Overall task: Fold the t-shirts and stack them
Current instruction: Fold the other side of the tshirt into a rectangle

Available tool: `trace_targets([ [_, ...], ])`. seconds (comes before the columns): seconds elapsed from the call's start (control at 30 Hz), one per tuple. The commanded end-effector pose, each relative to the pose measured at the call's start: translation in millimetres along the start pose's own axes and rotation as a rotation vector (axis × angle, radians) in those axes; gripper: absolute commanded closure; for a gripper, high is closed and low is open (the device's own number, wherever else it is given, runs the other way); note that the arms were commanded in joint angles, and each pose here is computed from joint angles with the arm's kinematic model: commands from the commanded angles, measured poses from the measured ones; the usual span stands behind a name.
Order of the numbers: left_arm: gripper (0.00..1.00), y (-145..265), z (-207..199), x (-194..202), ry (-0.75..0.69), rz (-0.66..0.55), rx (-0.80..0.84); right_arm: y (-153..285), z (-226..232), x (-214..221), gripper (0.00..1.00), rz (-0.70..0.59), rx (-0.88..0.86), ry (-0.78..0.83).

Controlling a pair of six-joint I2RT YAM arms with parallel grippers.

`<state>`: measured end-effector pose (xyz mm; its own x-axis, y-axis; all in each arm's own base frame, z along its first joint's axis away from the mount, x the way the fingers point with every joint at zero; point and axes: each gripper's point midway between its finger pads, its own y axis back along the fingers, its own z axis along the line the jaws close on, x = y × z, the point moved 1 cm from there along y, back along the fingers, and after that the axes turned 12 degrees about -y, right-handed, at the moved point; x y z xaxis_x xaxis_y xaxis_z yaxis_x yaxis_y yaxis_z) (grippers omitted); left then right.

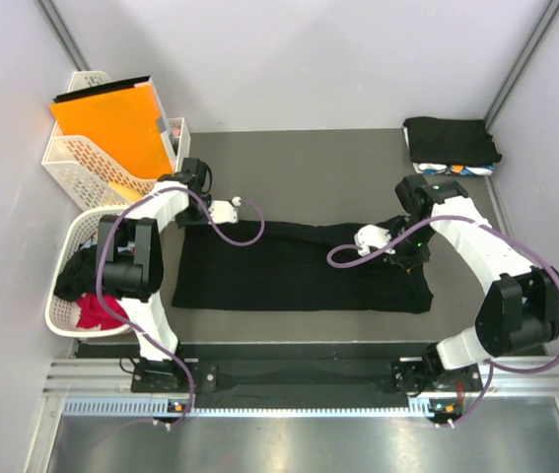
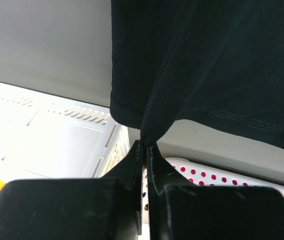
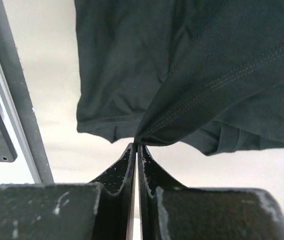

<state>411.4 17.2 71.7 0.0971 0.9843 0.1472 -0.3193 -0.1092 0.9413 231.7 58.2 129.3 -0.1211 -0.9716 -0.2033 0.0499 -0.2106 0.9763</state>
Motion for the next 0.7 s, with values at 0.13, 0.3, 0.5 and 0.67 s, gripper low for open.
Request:
trace_targets([
  [0.13, 1.00, 18.6, -7.1, 13.7, 0.003, 0.021, -0.005, 5.3, 20.3, -2.4, 1.00, 0.017, -0.002, 0.056],
  [0.3, 1.00, 31.3, -3.7, 10.4, 0.016, -0.011, -0.011, 1.5, 23.0, 1.3, 1.00, 0.031, -0.003, 0.053],
  [0.5, 1.00, 45.8, -4.9, 9.8, 0.010, -0.024, -0.015, 0.7, 22.8, 2.8, 1.00, 0.037, 0.005, 0.057],
  [0.67, 1.00, 56.1, 4.0, 6.6, 0.039, -0.054, -0.048, -2.1, 19.0, 5.4, 1.00, 0.050, 0.019, 0.060],
])
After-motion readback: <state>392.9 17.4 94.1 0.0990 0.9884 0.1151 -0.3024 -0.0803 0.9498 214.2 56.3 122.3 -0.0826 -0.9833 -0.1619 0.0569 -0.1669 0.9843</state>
